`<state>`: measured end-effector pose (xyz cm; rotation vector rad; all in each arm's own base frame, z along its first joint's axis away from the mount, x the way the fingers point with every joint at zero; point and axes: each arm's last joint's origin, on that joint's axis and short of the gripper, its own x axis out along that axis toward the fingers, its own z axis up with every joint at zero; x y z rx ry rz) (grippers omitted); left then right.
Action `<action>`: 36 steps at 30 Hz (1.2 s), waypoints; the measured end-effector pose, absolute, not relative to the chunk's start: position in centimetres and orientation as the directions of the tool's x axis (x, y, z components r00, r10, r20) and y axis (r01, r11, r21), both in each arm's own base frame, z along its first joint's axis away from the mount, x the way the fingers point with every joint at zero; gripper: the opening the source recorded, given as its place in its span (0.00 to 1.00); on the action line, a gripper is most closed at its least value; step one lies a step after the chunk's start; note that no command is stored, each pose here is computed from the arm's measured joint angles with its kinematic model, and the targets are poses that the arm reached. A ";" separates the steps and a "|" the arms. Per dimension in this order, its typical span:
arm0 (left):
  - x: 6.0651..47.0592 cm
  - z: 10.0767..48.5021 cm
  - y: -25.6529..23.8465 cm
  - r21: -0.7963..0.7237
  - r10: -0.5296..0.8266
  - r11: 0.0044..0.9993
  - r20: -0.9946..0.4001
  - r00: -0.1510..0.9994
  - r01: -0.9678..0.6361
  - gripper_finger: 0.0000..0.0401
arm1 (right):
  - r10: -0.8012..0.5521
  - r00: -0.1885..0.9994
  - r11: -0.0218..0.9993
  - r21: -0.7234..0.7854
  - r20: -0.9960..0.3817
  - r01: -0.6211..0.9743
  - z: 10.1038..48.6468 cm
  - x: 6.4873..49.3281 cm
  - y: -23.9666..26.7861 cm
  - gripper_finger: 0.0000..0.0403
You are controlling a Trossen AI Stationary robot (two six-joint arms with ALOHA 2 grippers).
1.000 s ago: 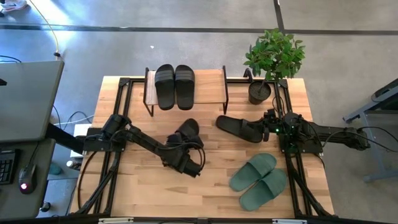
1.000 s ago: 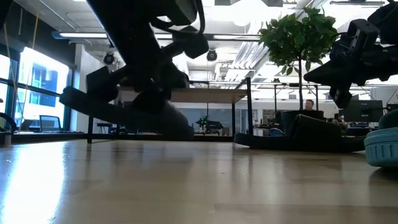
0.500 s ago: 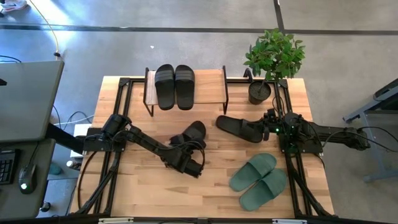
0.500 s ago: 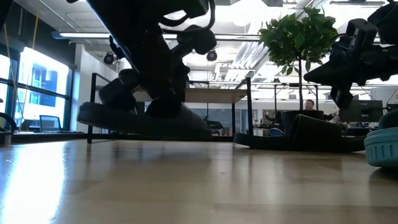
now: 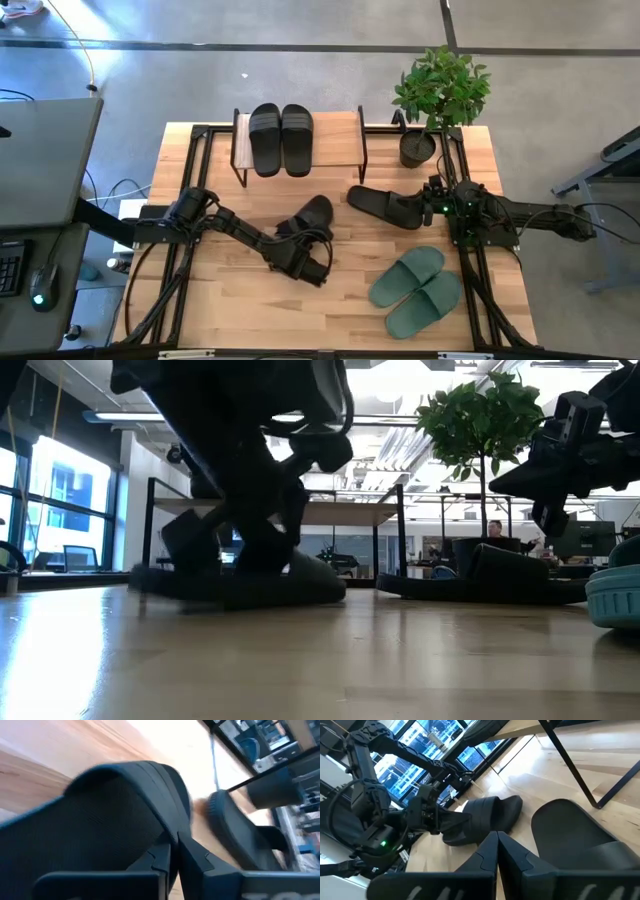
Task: Pick and place slides into the shelf
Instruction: Move the bottom black slide to the middle of the table, then put the right black slide under the shelf
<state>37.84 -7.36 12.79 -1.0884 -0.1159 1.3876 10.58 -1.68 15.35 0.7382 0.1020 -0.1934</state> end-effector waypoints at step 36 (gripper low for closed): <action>37.3 14.8 -10.3 -0.698 0.777 -0.127 -0.511 0.367 -0.704 0.62 | -0.133 0.978 0.726 0.656 -0.160 0.206 15.4 10.6 -1.7 0.00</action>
